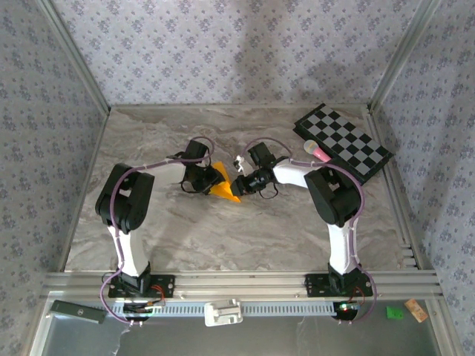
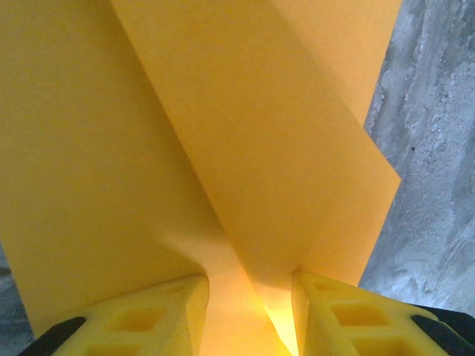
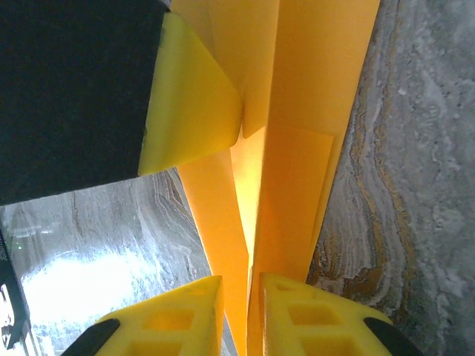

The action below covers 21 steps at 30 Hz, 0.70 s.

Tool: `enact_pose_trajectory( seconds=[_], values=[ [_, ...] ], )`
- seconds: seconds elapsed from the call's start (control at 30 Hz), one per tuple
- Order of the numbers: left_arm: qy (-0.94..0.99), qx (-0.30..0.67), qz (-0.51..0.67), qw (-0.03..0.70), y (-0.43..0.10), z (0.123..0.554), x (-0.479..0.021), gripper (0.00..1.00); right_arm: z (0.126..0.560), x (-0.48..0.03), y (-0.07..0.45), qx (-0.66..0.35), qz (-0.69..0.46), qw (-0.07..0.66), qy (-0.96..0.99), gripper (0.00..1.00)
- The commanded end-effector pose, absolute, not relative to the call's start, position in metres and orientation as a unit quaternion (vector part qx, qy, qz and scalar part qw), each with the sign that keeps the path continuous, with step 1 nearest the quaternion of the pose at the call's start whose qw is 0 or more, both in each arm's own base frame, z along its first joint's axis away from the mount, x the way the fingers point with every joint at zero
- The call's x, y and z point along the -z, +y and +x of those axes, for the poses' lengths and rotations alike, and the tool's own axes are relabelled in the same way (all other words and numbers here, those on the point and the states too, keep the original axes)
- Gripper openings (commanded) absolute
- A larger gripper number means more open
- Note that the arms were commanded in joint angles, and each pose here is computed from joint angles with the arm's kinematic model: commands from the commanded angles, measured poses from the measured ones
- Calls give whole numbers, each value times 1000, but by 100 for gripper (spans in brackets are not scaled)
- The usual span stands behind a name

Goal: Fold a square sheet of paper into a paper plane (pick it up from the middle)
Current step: Fourth fold the wing at the center of the table.

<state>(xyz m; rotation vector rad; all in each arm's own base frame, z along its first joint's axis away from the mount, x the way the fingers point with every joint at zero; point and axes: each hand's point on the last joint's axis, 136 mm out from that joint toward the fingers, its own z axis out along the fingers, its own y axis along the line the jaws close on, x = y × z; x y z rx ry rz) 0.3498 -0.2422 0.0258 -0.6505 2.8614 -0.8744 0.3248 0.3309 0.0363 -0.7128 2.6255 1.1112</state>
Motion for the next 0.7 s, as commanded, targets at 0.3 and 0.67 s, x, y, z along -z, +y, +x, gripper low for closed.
enact_pose_trajectory(
  seconds=[0.3, 0.67],
  values=[
    [947, 212, -239, -26, -223, 317, 14, 37, 321, -20, 327, -372, -235, 78, 895, 13],
    [938, 269, -217, 12, -240, 343, -23, 40, 319, -10, 321, -386, -214, 61, 895, 6]
  ],
)
